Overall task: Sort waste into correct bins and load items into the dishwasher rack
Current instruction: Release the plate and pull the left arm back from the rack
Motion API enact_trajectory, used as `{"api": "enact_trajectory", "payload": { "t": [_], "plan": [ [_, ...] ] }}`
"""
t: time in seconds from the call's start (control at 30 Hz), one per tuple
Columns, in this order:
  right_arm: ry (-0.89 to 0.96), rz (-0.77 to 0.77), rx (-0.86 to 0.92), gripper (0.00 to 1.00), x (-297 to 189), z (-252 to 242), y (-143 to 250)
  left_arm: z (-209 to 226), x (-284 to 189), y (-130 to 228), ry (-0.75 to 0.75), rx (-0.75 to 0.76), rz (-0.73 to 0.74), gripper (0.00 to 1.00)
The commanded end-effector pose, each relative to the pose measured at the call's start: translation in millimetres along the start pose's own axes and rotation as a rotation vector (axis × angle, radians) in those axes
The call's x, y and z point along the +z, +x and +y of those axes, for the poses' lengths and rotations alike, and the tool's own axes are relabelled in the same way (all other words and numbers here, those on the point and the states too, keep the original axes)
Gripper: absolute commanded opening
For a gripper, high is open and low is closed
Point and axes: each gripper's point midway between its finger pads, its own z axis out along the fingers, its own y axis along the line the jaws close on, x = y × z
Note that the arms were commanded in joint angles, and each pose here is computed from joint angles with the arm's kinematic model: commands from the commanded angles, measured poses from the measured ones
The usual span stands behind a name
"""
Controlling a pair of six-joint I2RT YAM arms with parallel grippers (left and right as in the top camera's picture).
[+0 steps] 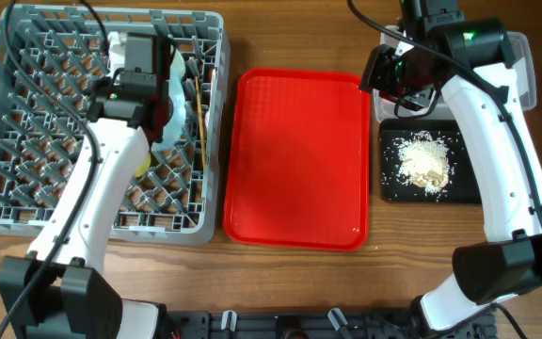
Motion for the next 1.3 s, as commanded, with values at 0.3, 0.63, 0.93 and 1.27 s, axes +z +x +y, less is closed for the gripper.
{"api": "enact_trajectory", "payload": {
  "t": [0.3, 0.63, 0.93, 1.27],
  "plan": [
    [0.07, -0.048, 0.0, 0.65, 0.3, -21.0, -15.6, -37.1, -56.5, -13.2, 0.406, -0.114, -0.044, 0.77],
    [-0.026, -0.081, -0.206, 0.88, -5.7, -44.7, -44.8, -106.4, -122.6, 5.4, 0.968, -0.095, 0.076, 0.8],
    [0.061, -0.04, -0.117, 1.0, -12.1, -65.9, -29.9, -101.8, -123.8, 69.1, 0.908, -0.053, 0.358, 1.0],
    [-0.007, -0.295, -0.145, 1.0, -41.6, -81.2, 19.4, -62.7, -165.0, 98.7, 0.868, -0.053, 0.048, 1.0]
  ]
}}
